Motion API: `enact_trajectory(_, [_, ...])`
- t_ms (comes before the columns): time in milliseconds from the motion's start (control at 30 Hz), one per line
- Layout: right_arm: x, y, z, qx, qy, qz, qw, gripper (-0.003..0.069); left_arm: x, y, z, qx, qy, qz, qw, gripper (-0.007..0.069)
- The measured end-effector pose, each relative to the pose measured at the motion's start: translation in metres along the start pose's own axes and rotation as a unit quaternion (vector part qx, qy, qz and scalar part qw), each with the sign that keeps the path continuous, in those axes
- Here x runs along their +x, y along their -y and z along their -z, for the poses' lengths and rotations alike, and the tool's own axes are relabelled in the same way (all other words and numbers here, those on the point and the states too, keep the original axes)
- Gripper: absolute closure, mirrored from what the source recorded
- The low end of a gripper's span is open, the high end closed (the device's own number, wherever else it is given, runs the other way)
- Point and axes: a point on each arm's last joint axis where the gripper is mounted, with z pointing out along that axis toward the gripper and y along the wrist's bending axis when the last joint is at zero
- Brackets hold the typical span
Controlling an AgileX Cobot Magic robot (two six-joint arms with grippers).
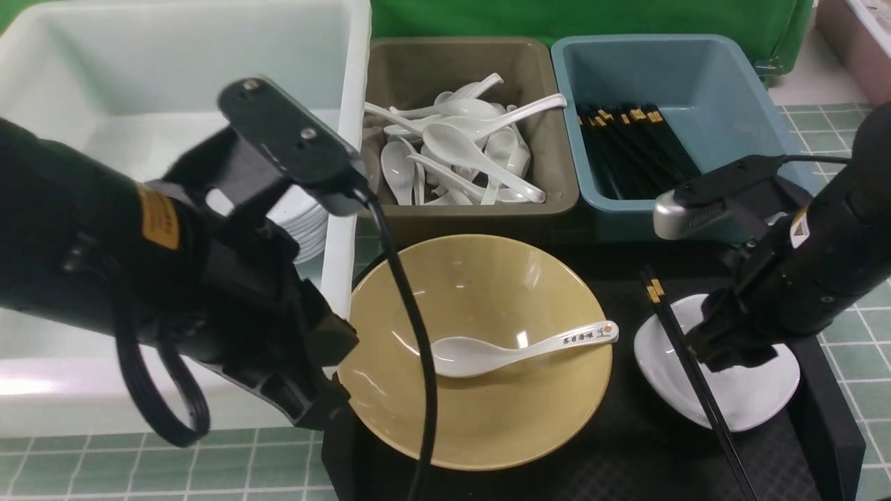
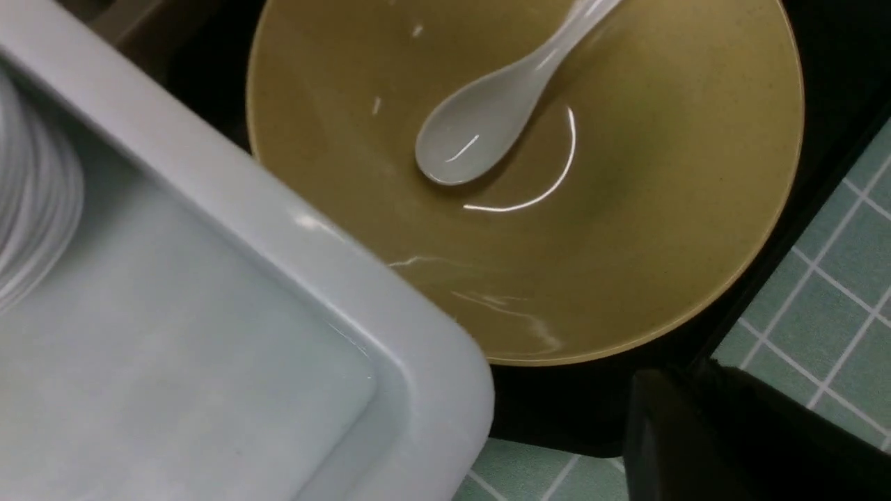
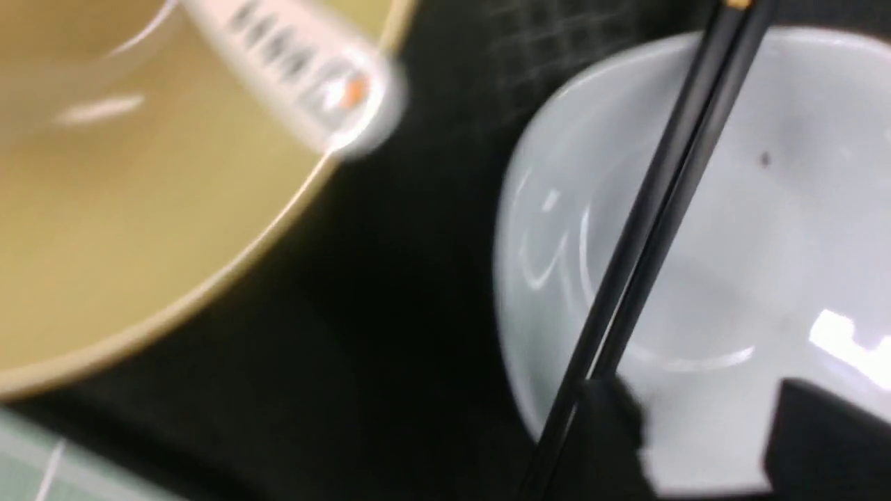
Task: On blue table put chopsticks spoon bowls plates into blue grey white boxes.
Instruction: 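Move the grippers toward the tableware on the black tray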
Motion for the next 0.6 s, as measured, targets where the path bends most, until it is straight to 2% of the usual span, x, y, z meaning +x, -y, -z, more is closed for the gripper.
enact_trajectory(67, [-0.004,0.001,-0.009,0.001,0.003,-0.002,1.000,0.0201,-0.001,0.000,-0.002,0.001,-0.003,-0.001,1.000,0.0621])
enact_trajectory(133, [-0.009,0.001,-0.017,0.001,0.008,-0.004,1.000,0.0170,-0.002,0.000,-0.003,0.000,0.000,-0.001,1.000,0.0621])
enact_trajectory(300, [-0.014,0.002,-0.039,0.001,-0.007,-0.014,1.000,0.0160,-0.004,-0.002,-0.005,-0.005,0.006,-0.002,1.000,0.0621])
enact_trajectory(467, [-0.016,0.003,-0.059,0.001,-0.026,-0.023,0.999,0.0185,-0.004,-0.003,-0.005,-0.013,0.011,-0.007,1.000,0.0621])
enact_trajectory(600, [-0.017,0.003,-0.067,0.001,-0.026,-0.030,0.999,0.0274,-0.005,-0.005,-0.005,-0.022,0.011,-0.012,1.000,0.0621])
